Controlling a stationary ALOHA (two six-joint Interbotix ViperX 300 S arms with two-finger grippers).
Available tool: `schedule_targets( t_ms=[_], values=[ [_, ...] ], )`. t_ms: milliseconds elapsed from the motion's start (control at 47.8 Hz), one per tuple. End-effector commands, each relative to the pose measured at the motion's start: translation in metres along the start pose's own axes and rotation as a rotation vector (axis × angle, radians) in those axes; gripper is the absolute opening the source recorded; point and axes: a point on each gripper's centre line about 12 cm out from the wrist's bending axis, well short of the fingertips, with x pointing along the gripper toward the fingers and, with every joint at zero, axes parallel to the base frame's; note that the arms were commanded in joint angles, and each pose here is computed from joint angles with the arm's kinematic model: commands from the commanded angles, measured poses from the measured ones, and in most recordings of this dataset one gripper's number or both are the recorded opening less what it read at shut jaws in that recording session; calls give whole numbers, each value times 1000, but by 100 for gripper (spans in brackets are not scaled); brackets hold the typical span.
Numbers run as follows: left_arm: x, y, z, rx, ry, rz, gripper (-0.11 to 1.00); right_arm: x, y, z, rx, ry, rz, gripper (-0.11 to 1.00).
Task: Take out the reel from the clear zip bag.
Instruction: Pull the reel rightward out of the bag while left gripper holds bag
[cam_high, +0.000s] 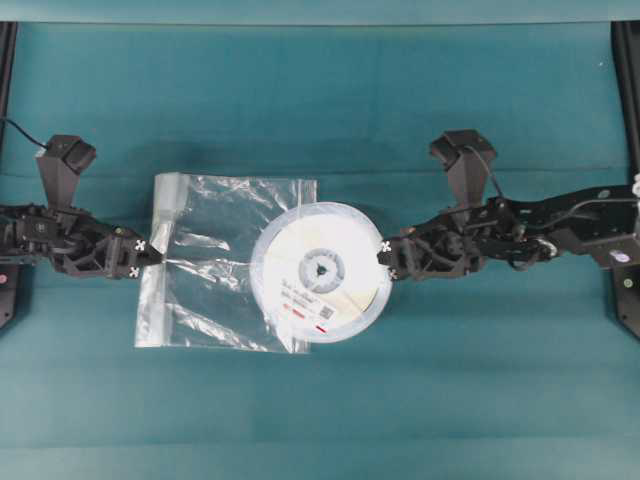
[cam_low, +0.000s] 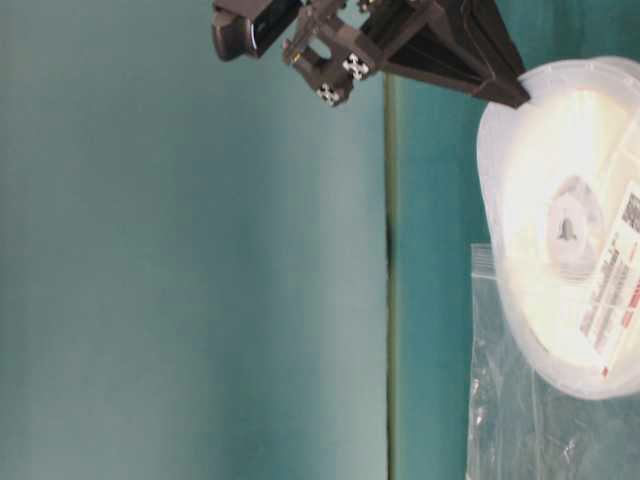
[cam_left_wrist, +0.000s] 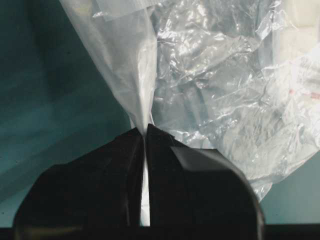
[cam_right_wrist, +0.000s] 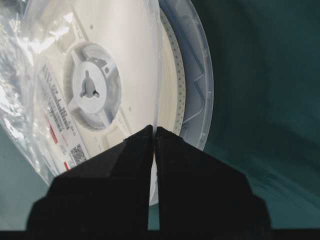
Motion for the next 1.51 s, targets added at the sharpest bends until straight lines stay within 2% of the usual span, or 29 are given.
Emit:
schedule_targets(
  t_ms=[0, 963, 1487],
  values=[
    [0, -4, 2, 4, -5, -15, 2, -7, 5, 3, 7, -16, 27, 3],
    [0, -5, 2, 2, -7, -15, 2, -44, -25, -2, 31, -26, 30, 3],
    [0, -5, 2, 4, -6, -16, 2, -51, -34, -7, 35, -8, 17, 3]
  ],
)
